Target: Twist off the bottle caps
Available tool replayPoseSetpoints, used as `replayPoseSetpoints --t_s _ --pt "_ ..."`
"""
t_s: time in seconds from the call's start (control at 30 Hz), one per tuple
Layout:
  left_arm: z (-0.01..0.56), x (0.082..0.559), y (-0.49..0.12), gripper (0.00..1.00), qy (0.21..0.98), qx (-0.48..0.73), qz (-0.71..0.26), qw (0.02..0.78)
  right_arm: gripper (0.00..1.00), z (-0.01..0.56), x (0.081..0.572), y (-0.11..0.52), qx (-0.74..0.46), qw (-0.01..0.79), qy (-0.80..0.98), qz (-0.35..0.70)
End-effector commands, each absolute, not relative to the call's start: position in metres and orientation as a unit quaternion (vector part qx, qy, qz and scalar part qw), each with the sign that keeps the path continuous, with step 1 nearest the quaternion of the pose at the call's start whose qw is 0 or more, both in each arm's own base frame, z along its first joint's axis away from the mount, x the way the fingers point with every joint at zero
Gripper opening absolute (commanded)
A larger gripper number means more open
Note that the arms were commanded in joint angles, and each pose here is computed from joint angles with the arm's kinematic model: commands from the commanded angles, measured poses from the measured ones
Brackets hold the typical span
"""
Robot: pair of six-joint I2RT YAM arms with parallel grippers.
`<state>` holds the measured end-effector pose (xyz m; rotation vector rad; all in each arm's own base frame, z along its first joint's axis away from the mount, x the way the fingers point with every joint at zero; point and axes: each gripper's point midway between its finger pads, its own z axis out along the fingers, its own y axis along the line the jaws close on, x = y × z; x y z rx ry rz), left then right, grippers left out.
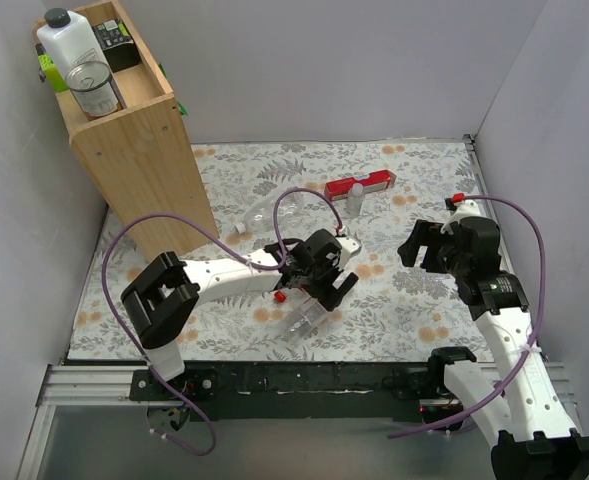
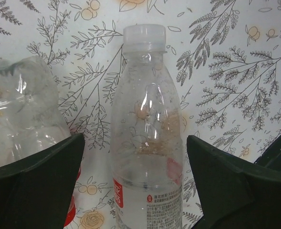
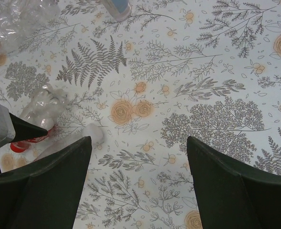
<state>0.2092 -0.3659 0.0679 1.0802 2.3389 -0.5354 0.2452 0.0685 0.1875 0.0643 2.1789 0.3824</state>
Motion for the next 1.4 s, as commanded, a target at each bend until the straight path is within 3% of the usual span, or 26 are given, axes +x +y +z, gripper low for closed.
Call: replayPoseSetpoints --t_s 0.0,0.2,0.4,0.5,0.7,0.97,1.07,1.37 --pt "0.071 0.187 -0.359 0.88 0.858 0.401 -0.216 0.237 0.87 0.203 0.249 0.068 0.026 0.474 0.866 0.158" --pt "0.064 0.159 -0.367 0.86 0.842 0.436 -0.241 0.207 0.87 0.204 0.249 0.067 0.029 0.471 0.868 0.156" --pt "0.048 0.153 -0.364 0.55 0.844 0.451 -0.213 0.196 0.87 0.206 0.249 0.070 0.033 0.471 0.866 0.165" --pt "0.056 0.154 -0.368 0.47 0.840 0.446 -0.226 0.211 0.86 0.208 0.249 0.071 0.033 0.472 0.865 0.169" --pt "0.109 0.181 -0.382 0.44 0.809 0.420 -0.250 0.326 0.84 0.228 0.254 0.085 0.026 0.476 0.854 0.208" --pt "0.204 0.231 -0.389 0.45 0.757 0.339 -0.290 0.478 0.79 0.310 0.264 0.136 0.007 0.505 0.778 0.374" --pt "0.210 0.234 -0.378 0.45 0.750 0.315 -0.298 0.500 0.75 0.326 0.265 0.149 0.004 0.506 0.751 0.425" --pt "0.212 0.226 -0.365 0.46 0.745 0.305 -0.310 0.505 0.72 0.309 0.269 0.173 -0.003 0.479 0.755 0.448"
